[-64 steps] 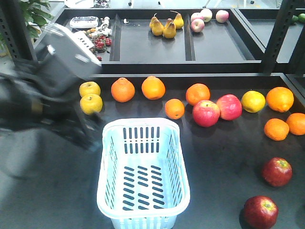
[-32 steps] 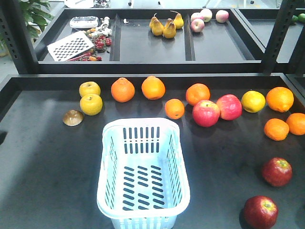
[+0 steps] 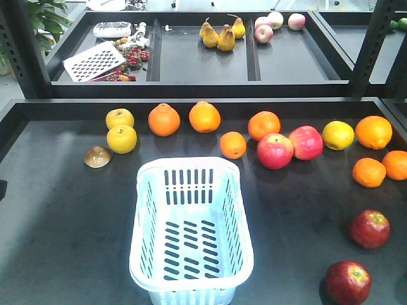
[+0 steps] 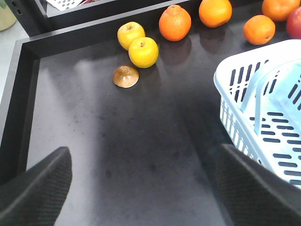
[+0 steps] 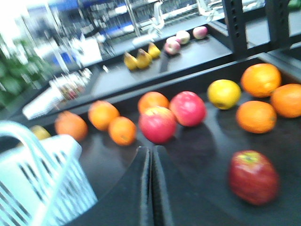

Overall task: Pick three apples into basket with both arms
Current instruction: 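Move the right gripper down onto the red apple nearest the robot and close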

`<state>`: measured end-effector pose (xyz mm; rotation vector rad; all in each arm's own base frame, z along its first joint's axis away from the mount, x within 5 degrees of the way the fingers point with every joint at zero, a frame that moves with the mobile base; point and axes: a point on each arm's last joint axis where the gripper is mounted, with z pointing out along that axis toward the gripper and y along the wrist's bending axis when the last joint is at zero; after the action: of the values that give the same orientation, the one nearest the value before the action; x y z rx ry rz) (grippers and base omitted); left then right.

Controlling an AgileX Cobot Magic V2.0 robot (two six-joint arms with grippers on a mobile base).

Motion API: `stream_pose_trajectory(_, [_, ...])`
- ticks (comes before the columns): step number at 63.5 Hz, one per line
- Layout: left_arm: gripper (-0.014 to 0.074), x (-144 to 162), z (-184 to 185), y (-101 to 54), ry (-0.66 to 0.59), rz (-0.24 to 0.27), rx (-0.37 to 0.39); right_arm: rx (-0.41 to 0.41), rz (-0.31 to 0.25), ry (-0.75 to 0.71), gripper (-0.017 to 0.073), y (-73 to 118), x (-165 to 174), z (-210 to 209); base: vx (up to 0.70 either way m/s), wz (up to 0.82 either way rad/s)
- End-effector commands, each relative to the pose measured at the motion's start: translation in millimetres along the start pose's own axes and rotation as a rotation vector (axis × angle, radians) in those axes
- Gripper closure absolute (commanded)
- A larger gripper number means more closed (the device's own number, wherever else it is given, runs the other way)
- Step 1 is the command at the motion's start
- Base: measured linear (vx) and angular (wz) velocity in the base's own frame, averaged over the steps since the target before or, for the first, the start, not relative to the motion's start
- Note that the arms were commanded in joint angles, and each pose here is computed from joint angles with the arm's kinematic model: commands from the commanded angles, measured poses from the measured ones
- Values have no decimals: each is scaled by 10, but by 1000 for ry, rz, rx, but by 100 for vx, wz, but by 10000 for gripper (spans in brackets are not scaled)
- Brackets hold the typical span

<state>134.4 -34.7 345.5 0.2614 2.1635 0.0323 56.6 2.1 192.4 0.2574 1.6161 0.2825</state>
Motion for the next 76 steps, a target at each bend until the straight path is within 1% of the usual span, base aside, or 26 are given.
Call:
stream_pose_trajectory(1, [4, -116, -64, 5, -89, -8, 11, -33, 23, -184, 568, 23, -148, -22, 0, 0])
stream_pose_trajectory(5, [4, -111, -64, 8, -83, -8, 8, -43, -2, -224, 568, 60, -256, -48, 0, 0])
stream_pose_trajectory(9, [4, -102, -63, 10, -74, -9, 6, -50, -28, -224, 568, 117, -386, -87, 0, 0])
stream_pose_trajectory(11, [4, -102, -61, 9, -73, -9, 6, -47, -39, -195, 568, 133, -410, -91, 0, 0])
stream_pose_trajectory(17, [4, -103, -58, 8, -72, -9, 6, -46, -78, -133, 568, 232, -629, -123, 0, 0])
stream_pose_trajectory(20, [4, -103, -58, 8, -72, -9, 6, -40, -107, -80, 568, 283, -742, -112, 0, 0])
stream_pose_trajectory(26, [4, -103, -58, 8, -72, -9, 6, -27, -137, 40, 568, 365, -921, -53, 0, 0])
stream_pose_trajectory(27, [4, -103, -58, 8, -72, -9, 6, -18, -139, 92, 568, 370, -925, -6, 0, 0])
stream_pose_trajectory(30, [4, -103, -58, 8, -72, -9, 6, -10, -154, 175, 568, 412, -1012, 53, 0, 0])
stream_pose_trajectory(31, [4, -103, -58, 8, -72, -9, 6, -3, -157, 223, 568, 416, -1012, 91, 0, 0])
stream_pose_trajectory(35, [4, -103, -58, 8, -72, -9, 6, 15, -190, 330, 568, 450, -1107, 191, 0, 0])
stream_pose_trajectory(40, [4, -103, -58, 8, -72, -9, 6, 43, -214, 477, 568, 453, -1132, 351, 0, 0])
stream_pose_trajectory(45, [4, -103, -58, 8, -72, -9, 6, 63, -212, 586, 568, 456, -1142, 521, 0, 0])
stream_pose_trajectory(55, [4, -103, -58, 8, -72, -9, 6, 86, -203, 687, 568, 424, -1073, 774, 0, 0])
stream_pose_trajectory(60, [4, -103, -58, 8, -72, -9, 6, 102, -218, 725, 567, 395, -1029, 836, 0, 0])
stream_pose_trajectory(66, [4, -103, -58, 8, -72, -9, 6, 124, -256, 765, 560, 349, -980, 912, 0, 0])
stream_pose_trajectory(71, [4, -103, -58, 8, -72, -9, 6, 138, -279, 794, 524, 320, -946, 958, 0, 0])
stream_pose_trajectory(76, [4, -103, -58, 8, -72, -9, 6, 143, -280, 821, 468, 304, -909, 1002, 0, 0])
